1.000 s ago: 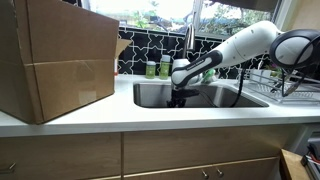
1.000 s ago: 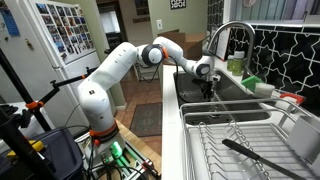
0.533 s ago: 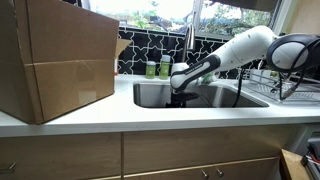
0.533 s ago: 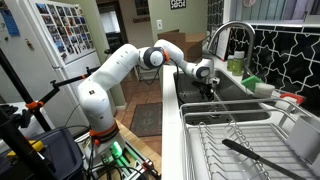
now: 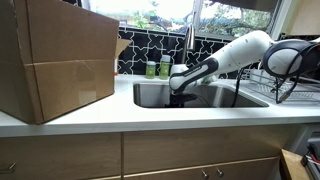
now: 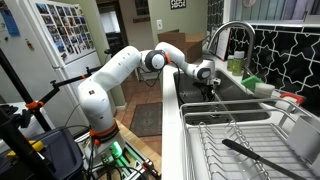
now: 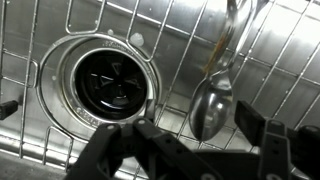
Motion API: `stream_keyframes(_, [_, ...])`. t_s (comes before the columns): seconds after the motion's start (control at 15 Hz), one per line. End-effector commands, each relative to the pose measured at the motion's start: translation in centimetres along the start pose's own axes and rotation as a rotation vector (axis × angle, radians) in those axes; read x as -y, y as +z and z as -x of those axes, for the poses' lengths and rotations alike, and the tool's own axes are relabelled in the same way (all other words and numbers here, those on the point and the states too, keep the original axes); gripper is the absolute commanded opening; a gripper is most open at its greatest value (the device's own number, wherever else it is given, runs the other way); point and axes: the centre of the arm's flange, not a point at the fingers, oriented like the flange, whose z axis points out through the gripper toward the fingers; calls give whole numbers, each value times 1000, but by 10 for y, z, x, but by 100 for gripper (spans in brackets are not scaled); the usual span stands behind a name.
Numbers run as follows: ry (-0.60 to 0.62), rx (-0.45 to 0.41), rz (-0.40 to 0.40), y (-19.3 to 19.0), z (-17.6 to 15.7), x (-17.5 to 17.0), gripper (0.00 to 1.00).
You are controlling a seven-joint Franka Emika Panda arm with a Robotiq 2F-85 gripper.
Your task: Pick up the silver spoon from the sink and put it in the dish rack
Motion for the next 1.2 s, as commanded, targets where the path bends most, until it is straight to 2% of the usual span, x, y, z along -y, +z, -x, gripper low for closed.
stream_keyframes(0.0, [-6,-7,-28,11,-12,3,78])
stream_keyframes(0.33, [-14,-6,-37,16,-14,10,35])
stream_keyframes(0.6, [-15,-14,-38,15,-16,9,9])
stream_keyframes(0.8, [-15,-23,-46,10,-19,11,2])
stream_keyframes(0.87, [-16,-27,-48,9,-20,12,7])
stream_keyframes(0.93, [-18,-28,-52,8,-20,13,4])
stream_keyframes(1.13, [-20,-25,-55,11,-20,14,8])
